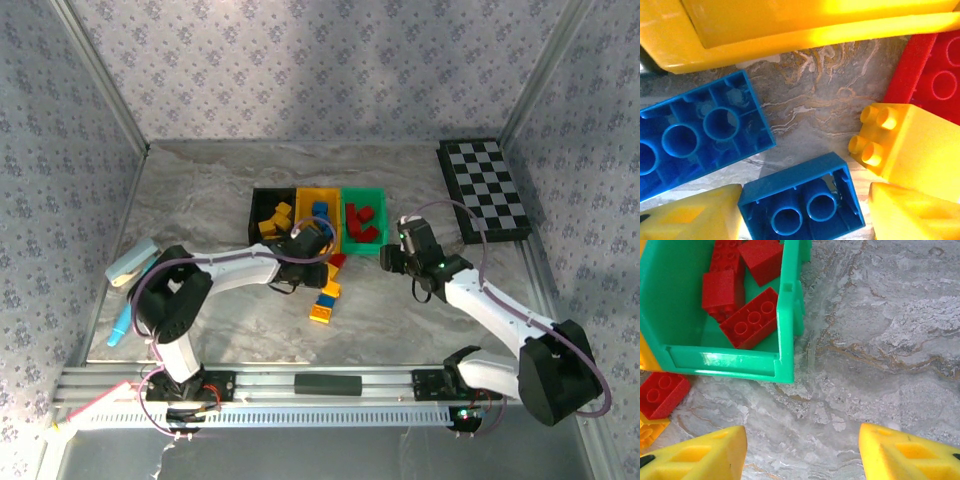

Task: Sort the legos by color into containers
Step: Pick up the lego from the center of the table.

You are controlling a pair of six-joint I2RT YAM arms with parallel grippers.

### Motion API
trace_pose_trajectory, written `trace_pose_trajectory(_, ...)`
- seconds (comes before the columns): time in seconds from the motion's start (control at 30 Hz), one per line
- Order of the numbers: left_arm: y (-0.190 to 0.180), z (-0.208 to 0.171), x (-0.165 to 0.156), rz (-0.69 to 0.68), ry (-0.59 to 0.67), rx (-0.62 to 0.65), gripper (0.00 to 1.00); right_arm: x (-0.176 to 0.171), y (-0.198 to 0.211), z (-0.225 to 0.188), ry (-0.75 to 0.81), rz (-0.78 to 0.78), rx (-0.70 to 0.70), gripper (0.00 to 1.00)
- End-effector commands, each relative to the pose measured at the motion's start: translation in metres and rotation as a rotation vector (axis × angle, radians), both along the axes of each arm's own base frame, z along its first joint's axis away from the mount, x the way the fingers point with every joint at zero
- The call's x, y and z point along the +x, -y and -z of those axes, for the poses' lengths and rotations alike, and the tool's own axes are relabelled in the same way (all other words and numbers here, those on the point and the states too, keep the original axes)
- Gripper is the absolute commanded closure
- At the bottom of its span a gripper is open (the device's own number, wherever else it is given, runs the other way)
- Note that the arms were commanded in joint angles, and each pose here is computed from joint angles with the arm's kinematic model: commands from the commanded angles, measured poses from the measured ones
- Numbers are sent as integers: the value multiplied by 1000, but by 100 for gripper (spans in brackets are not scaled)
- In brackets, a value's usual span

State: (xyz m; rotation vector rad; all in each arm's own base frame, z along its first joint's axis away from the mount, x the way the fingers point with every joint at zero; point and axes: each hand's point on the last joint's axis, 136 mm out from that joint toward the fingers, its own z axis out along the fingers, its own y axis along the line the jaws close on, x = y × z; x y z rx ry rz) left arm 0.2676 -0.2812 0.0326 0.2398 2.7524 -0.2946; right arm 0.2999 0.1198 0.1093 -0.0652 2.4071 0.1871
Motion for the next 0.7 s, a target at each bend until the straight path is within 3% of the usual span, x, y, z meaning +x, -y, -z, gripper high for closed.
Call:
trace_pose_trajectory(0.0, 1, 3, -3, 4, -14, 33, 42, 0, 1, -5, 19, -5, 17, 38)
trace_pose_trajectory(0.1, 3, -4, -5, 16, 9, 38, 58, -1, 4, -5, 20, -1, 17, 37)
trace_pose_trajectory(0.37, 4, -50, -2, 41, 175, 81, 57, -2, 6, -3, 16, 3, 40, 38)
trace_pose_trajectory(0.67, 10, -102, 46, 40, 281, 103, 57, -17, 3, 9, -28, -12, 60, 37)
